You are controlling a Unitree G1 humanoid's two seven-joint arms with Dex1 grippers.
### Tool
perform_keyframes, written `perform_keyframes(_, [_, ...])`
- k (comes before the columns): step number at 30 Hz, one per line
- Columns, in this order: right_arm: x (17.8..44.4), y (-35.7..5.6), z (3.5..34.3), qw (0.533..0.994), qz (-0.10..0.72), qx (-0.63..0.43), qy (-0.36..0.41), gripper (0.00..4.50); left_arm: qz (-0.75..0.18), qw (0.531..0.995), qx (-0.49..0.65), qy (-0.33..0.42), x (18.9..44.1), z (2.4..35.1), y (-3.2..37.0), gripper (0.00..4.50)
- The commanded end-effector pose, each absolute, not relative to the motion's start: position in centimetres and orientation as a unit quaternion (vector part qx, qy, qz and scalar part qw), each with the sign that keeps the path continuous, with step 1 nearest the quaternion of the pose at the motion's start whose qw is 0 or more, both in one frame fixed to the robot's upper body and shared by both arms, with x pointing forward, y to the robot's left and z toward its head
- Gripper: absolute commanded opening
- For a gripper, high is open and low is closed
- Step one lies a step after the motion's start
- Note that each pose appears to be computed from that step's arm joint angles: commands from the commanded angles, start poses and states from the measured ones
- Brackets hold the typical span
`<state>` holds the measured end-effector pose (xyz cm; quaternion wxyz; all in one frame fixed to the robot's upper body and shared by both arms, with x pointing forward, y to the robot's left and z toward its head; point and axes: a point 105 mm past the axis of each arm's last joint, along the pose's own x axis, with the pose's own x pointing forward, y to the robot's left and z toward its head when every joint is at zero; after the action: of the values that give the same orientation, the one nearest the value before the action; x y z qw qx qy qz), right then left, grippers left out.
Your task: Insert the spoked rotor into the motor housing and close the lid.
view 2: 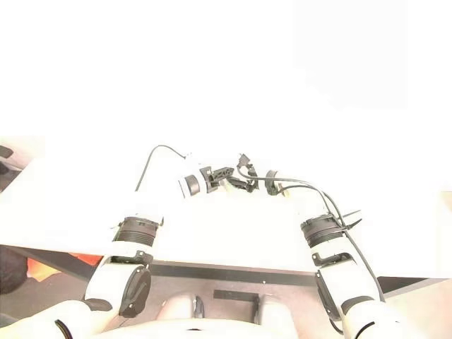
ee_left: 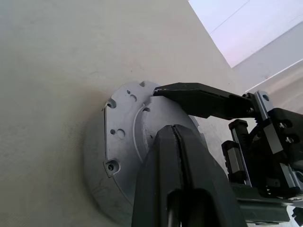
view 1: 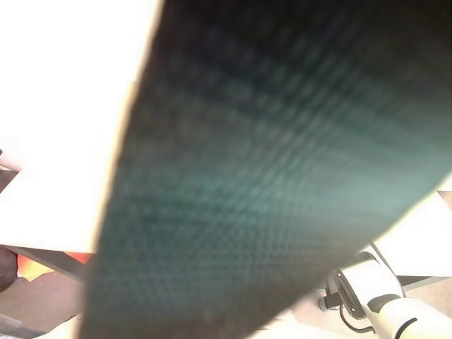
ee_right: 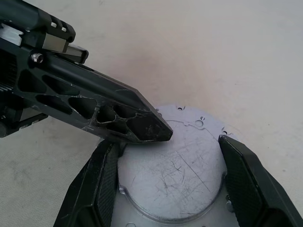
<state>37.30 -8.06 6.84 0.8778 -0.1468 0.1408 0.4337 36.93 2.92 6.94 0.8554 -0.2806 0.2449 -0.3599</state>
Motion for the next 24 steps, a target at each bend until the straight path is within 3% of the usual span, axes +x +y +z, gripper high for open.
perform_keyframes(1, [37.6, -9.5, 5.9, 0.883, 0.407, -0.166, 0.164, 3.19, -0.313, 0.866, -0.253, 0.296, 36.9, 4.3, 4.0, 0.01])
perform_keyframes(8, [37.6, -9.2, 6.2, 0.885, 0.407, -0.154, 0.166, 3.19, -0.312, 0.856, -0.254, 0.324, 36.2, 3.5, 3.7, 0.01])
perform_keyframes(12, [37.5, -9.2, 6.5, 0.882, 0.414, -0.155, 0.165, 4.49, -0.322, 0.846, -0.257, 0.337, 35.7, 3.4, 3.3, 0.0])
perform_keyframes(19, [37.9, -9.7, 7.8, 0.886, 0.404, -0.172, 0.149, 4.49, -0.339, 0.834, -0.264, 0.346, 35.1, 3.6, 2.6, 0.0])
perform_keyframes(24, [36.9, -10.5, 10.8, 0.868, 0.444, -0.185, 0.124, 4.49, -0.341, 0.833, -0.266, 0.346, 35.2, 3.8, 2.6, 0.0])
